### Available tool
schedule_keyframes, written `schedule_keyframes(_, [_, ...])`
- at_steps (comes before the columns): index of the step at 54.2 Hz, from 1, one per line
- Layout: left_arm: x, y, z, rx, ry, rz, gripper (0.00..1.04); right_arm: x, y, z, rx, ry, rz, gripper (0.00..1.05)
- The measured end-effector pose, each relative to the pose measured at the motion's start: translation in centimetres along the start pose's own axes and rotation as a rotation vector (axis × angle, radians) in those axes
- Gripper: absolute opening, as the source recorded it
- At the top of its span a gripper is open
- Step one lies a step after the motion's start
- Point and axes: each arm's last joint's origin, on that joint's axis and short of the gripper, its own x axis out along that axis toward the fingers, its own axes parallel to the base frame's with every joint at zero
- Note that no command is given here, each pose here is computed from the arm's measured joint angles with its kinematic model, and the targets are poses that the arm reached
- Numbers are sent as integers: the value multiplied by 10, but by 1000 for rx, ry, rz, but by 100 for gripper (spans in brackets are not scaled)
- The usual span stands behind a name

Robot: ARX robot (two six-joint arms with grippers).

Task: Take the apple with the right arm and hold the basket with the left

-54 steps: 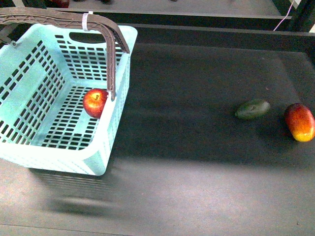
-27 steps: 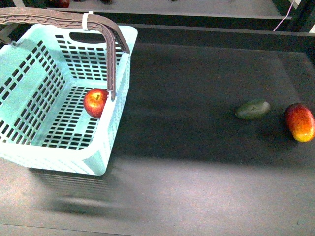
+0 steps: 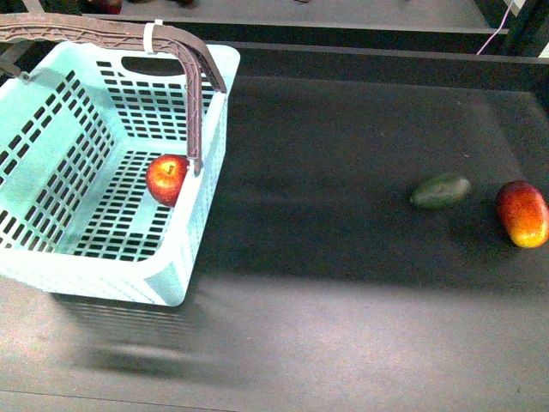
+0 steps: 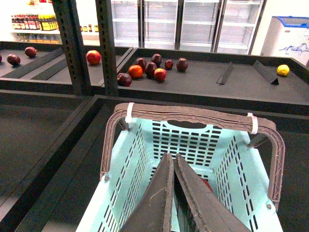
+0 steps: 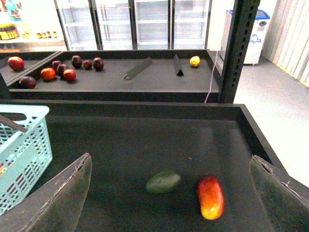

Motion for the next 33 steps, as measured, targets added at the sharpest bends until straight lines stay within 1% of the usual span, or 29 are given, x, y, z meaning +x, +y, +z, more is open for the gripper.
schedule_keyframes(33, [-34, 0, 7, 2, -23, 0, 3, 0, 0, 0, 0, 0, 0, 96])
